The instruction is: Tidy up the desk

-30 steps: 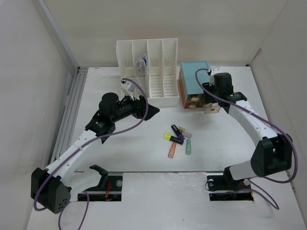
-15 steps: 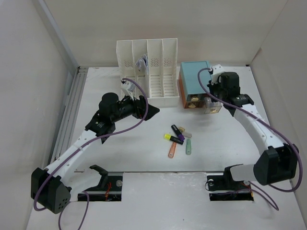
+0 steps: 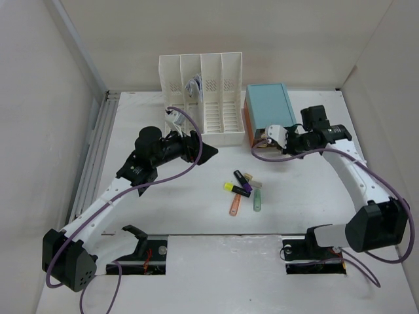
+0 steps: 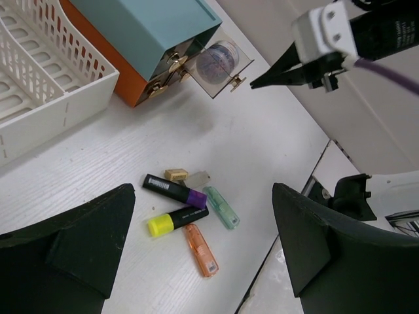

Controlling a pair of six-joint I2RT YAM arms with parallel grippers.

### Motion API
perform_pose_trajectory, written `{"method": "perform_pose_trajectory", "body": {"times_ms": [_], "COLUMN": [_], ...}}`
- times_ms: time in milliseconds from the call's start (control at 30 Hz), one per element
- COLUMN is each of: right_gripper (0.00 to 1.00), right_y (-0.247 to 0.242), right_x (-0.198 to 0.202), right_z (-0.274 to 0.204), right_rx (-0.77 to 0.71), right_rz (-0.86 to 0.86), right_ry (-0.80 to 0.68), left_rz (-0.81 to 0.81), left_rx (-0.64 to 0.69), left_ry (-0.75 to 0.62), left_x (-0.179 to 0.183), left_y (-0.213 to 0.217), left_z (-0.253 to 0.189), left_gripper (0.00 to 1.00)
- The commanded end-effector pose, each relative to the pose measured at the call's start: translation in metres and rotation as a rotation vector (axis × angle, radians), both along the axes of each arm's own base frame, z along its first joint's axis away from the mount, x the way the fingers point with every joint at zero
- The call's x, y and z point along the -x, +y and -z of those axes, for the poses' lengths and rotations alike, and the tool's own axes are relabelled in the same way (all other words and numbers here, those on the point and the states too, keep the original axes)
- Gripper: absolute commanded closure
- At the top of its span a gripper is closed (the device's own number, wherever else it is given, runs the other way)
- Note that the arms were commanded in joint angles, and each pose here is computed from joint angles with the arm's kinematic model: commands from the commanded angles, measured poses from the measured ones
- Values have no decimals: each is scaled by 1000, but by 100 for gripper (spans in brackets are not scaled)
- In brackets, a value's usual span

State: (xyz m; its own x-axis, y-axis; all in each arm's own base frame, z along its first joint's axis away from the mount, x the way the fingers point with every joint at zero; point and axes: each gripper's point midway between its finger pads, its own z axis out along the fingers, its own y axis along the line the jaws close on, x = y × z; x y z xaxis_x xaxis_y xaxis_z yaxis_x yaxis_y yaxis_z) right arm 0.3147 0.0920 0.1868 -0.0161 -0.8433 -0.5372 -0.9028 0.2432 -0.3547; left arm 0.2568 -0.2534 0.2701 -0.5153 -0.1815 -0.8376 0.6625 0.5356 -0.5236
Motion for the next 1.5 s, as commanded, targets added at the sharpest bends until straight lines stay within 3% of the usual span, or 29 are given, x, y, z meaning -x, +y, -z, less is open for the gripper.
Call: {"method": "perform_pose_trajectory", "body": {"times_ms": [0,233,400,467,600,933,1067,1100,1233,1267,1300,1333,1367,1400,1433,1467], "right_gripper": [100,100,100,100,100,100,100,100,100,100,98,95,86,53,1,0], "right_y": [-32,-48,-47,-48,-52,-62,-61,-63,-51,-43,-38,-33,-30,-29,-30,-31], "right_x": [18,-9,-42,-50,-90,-123,-125,-122,-102,-91,-79,-72,-63,-60,-55,-58], "right_z": [17,46,63,66,48,30,22,26,8,-7,-12,-22,-52,-70,-100,-101], "right_rx": [169,156,136,138,97,3,-29,-26,-55,-100,-116,-150,-198,-234,-310,-360], "right_rz": [-126,7,78,95,204,407,422,435,371,321,300,290,293,310,360,402], "right_ry": [43,154,128,94,-110,-298,-356,-344,-279,-273,-244,-249,-316,-357,-435,-431], "left_rz": [36,36,36,36,36,29,31,29,75,97,109,109,122,130,130,124], "left_rx": [34,34,34,34,29,37,40,51,80,91,95,92,97,95,95,77], "left_ry": [-68,-68,-68,-68,-59,17,85,86,140,144,151,150,161,159,186,227], "left_x": [6,6,6,6,5,-5,-10,-12,-11,-7,-5,-6,-3,-2,-1,-3], "left_y": [-4,-4,-4,-4,-5,-12,-18,-19,-35,-44,-49,-54,-68,-76,-94,-96], "left_z": [-17,-17,-17,-17,-14,1,15,14,19,13,11,11,7,6,4,17], "left_gripper": [16,16,16,16,16,16,27,38,62,79,90,100,100,100,100,100]}}
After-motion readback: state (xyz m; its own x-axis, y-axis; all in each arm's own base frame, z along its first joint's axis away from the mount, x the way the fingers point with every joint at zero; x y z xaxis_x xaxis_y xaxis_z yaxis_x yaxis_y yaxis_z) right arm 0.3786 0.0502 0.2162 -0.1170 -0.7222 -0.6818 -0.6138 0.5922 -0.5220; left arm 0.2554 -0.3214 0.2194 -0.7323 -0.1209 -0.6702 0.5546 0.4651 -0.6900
